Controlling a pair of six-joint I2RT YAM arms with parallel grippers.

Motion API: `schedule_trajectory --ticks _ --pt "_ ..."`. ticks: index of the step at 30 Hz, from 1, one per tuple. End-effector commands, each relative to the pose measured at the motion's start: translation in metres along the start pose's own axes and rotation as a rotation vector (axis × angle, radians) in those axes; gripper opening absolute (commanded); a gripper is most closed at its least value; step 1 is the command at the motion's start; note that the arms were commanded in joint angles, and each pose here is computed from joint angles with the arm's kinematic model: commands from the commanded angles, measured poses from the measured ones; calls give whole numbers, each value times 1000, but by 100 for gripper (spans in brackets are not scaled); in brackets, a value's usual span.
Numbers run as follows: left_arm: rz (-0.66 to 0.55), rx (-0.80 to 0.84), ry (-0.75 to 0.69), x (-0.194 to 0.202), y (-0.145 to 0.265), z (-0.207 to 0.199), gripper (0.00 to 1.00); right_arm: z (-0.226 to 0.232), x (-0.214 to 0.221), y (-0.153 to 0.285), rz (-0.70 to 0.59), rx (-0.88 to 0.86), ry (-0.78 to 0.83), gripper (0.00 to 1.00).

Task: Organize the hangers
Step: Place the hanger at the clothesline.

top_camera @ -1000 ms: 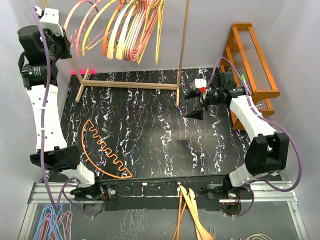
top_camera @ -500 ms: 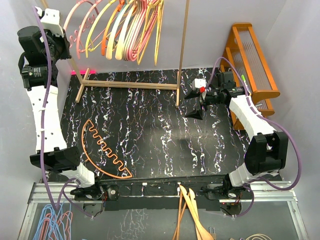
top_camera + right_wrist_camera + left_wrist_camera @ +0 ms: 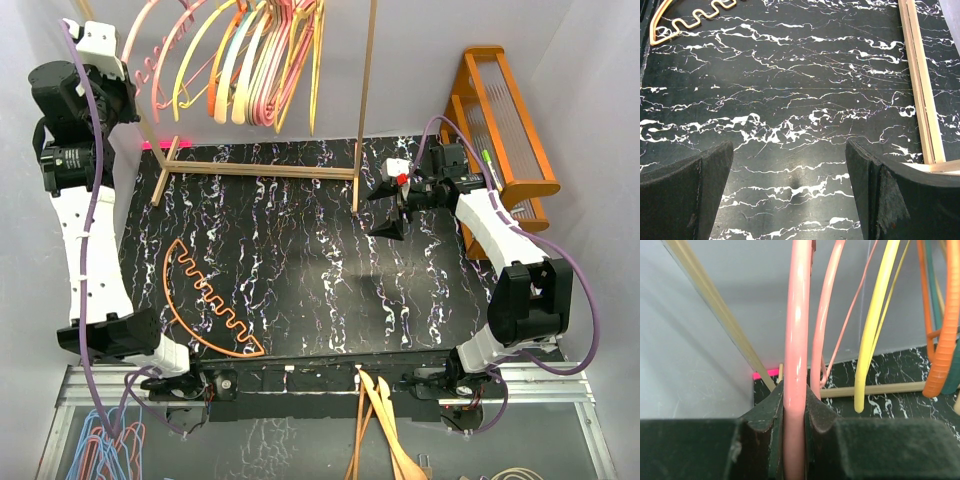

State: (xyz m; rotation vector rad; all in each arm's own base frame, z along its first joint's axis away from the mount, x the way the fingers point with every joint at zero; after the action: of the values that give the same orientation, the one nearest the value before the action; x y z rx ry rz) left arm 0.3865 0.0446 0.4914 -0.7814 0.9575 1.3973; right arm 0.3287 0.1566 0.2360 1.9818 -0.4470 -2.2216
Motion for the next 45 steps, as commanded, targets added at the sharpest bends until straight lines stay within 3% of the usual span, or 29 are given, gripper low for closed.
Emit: schedule_trajectory --ticks 1,6,19,31,40,45 --pt "-213 -109 -64 -62 42 21 0 -3 -17 -1 -25 -4 49 98" --pt "-227 -104 -52 -65 46 20 0 -4 -18 -1 -19 2 53 98" --pt "-219 -96 -48 -66 11 28 0 -2 -23 1 -11 13 63 98" --pt "-92 -16 -20 -27 -8 12 0 1 -21 0 -9 5 58 98" --pt "-87 -27 -24 -30 -15 17 0 1 -21 -4 -12 -10 53 98" --pt "-28 34 12 -9 -32 5 0 3 -20 -5 -8 -13 50 98"
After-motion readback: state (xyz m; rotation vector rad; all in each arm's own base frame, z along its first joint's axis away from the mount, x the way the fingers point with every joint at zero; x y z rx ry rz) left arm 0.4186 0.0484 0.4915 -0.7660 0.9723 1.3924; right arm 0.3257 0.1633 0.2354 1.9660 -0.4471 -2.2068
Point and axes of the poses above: each gripper's point midway between its finger pads, its own y axis back along the fingers, its own z axis along the line the jaws close on, x = y × z, the point moved 4 cm from there along y, back along the fingers, and after that the axes turned 15 degrees about -y, right-handed, at the moved point
